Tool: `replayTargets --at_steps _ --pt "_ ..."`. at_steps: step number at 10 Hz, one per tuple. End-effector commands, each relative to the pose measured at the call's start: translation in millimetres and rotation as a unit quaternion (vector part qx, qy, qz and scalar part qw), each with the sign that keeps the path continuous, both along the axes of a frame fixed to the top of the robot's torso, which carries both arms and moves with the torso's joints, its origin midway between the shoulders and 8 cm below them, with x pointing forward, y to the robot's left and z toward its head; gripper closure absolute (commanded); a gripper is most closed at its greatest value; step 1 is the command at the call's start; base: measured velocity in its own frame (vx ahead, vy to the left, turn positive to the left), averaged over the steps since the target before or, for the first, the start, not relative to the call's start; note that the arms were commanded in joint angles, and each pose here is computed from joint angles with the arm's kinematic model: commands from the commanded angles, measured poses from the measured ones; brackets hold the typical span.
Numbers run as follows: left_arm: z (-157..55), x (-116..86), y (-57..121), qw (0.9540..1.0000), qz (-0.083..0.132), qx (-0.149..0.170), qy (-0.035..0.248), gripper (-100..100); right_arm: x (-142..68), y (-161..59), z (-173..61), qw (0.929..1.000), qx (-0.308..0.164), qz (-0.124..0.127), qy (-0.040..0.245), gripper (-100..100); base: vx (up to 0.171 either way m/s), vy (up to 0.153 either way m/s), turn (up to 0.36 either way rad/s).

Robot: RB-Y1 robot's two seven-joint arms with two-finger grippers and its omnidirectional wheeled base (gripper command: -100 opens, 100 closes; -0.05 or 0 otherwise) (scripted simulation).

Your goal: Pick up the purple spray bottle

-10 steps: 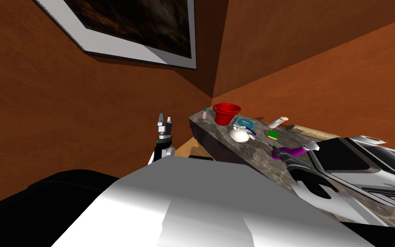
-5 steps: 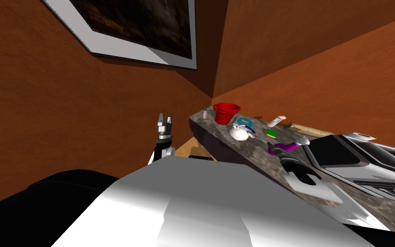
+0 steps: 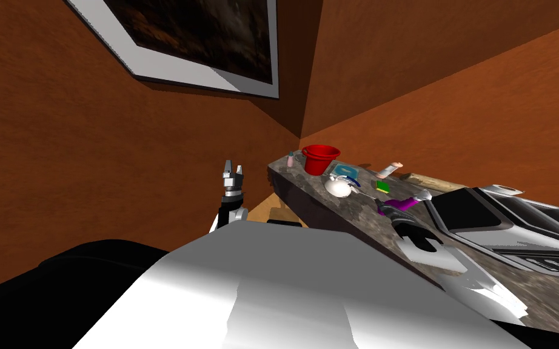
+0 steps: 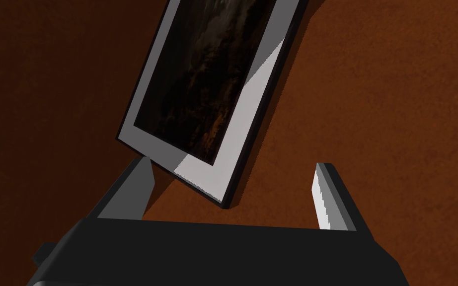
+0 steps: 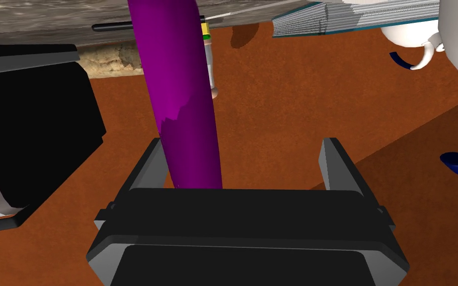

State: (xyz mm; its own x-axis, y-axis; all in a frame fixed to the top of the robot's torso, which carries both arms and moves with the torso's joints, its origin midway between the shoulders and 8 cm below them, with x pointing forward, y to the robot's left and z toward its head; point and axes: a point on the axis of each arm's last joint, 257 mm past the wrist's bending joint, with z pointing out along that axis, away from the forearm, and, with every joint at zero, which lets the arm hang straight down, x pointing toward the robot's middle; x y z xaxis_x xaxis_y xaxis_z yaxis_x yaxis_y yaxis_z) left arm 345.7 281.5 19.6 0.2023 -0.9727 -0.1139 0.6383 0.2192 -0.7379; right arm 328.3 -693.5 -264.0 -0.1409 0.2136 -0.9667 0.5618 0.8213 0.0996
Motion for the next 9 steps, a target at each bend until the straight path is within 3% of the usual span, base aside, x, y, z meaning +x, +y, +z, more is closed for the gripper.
replayTargets --at_steps 1,3,4,6,8,9 --pt "0.0 0.0 0.0 1.0 0.0 0.0 0.0 0 12.6 -4.5 1.6 1.0 0.003 -0.001 -0.007 -100 -0.038 0.032 -0.004" --pt "0.0 0.0 0.0 1.0 0.0 0.0 0.0 0 -2.3 -16.6 -15.5 0.9997 0.01 -0.019 0.009 -100 -0.005 0.003 0.004" --pt "0.0 0.0 0.0 1.0 0.0 0.0 0.0 0 23.9 -9.4 -3.7 0.9999 -0.003 0.011 0.004 -100 -0.049 0.031 -0.038" --pt "0.0 0.0 0.0 1.0 0.0 0.0 0.0 0 35.1 -15.0 -2.4 1.0 0.003 0.003 -0.004 -100 -0.049 0.04 -0.011" --pt "0.0 0.0 0.0 1.0 0.0 0.0 0.0 0 21.1 -25.8 -17.8 0.9998 0.009 -0.014 0.011 -100 0.004 -0.003 -0.002" --pt "0.0 0.0 0.0 1.0 0.0 0.0 0.0 0 43.6 -23.1 -5.6 0.9999 -0.004 0.011 0.007 -100 -0.039 0.028 -0.036"
